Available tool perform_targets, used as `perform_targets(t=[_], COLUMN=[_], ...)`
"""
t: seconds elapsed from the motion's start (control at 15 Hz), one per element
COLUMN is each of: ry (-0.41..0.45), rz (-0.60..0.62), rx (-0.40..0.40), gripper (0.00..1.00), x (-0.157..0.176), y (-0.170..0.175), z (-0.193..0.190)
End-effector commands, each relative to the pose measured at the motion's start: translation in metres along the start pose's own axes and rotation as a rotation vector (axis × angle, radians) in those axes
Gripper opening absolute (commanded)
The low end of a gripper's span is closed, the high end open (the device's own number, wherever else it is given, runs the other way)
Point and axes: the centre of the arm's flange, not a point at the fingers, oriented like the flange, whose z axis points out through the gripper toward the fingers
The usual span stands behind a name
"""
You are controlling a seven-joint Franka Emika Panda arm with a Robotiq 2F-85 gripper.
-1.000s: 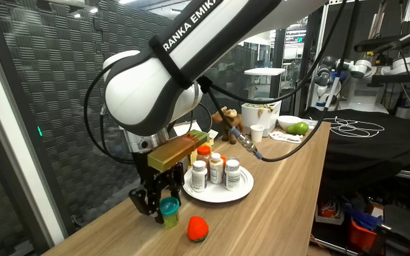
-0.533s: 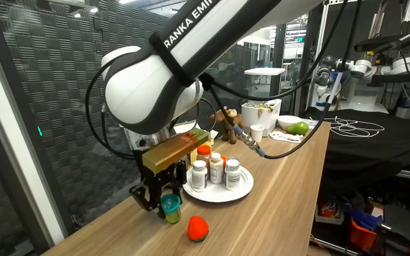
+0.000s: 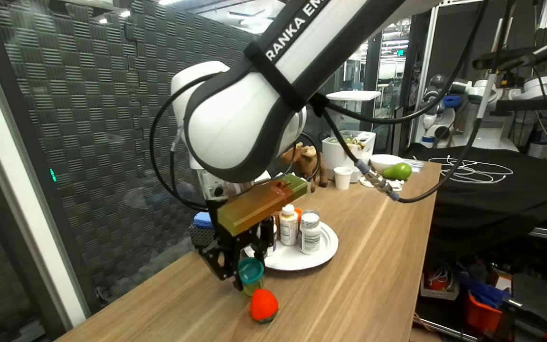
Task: Put all the objects around the white plate into the white plate
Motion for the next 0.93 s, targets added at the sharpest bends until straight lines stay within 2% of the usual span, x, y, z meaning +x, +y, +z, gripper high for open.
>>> perform_targets(t=[0.0,0.2,0.6,0.87], ry=[0.057,0.129,0.188,0.21], rz=[0.05,0.12,0.252,0.277], rx=[0.054,0.1,0.147,0.171], gripper=[0.29,0.29,0.28,0.28], x=[-0.031,-0.037,-0.052,-0.058], y=[0.022,0.039,0.08,0.095], z=[-0.001,-0.004,-0.012,-0.019])
